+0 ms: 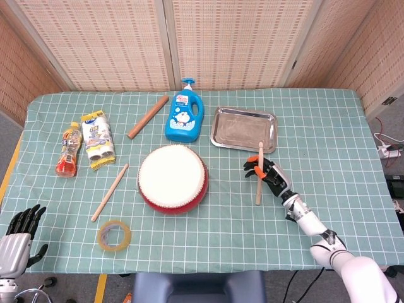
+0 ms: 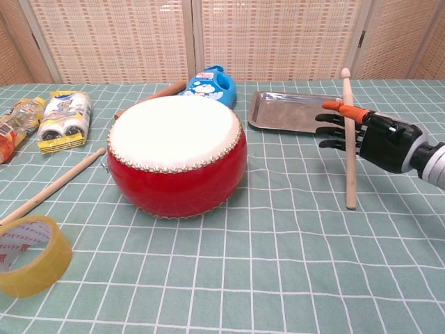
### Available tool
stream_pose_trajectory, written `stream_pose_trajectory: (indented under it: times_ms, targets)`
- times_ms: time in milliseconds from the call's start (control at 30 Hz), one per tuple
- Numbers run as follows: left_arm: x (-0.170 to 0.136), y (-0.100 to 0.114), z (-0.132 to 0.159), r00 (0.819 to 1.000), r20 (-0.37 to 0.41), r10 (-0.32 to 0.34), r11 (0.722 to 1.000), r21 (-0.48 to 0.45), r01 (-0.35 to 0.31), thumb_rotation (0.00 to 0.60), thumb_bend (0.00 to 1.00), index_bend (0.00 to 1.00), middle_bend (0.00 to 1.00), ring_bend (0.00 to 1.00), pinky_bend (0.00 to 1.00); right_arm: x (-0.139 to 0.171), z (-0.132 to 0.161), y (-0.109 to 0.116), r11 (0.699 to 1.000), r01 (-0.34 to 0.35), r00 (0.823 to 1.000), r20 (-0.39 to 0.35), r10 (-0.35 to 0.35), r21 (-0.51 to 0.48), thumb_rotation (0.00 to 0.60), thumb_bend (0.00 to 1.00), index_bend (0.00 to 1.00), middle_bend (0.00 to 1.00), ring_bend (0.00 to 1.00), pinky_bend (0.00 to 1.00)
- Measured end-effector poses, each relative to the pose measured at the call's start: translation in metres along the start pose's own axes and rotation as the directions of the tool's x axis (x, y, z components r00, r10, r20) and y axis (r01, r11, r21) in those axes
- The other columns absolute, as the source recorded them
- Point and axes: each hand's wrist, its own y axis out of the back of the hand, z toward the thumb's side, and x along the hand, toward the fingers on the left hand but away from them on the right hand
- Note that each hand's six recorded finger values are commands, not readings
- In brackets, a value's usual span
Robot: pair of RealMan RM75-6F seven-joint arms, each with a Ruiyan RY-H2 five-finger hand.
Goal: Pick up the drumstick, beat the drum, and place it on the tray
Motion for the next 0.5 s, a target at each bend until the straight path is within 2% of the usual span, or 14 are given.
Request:
stream_pose_trajectory:
  times_ms: [500]
  targets:
    - [0.000, -0.002, 0.002, 1.000, 0.009, 0.000, 1.000, -0.005, 0.000, 0.600, 0.26, 0.03, 0.00, 0.00, 0.03, 0.037, -0.002, -0.009, 0.991, -0.130, 0.991, 0.029, 0.129, 0.022, 0.528, 0.54, 0.38, 0.43, 0.44, 0.51]
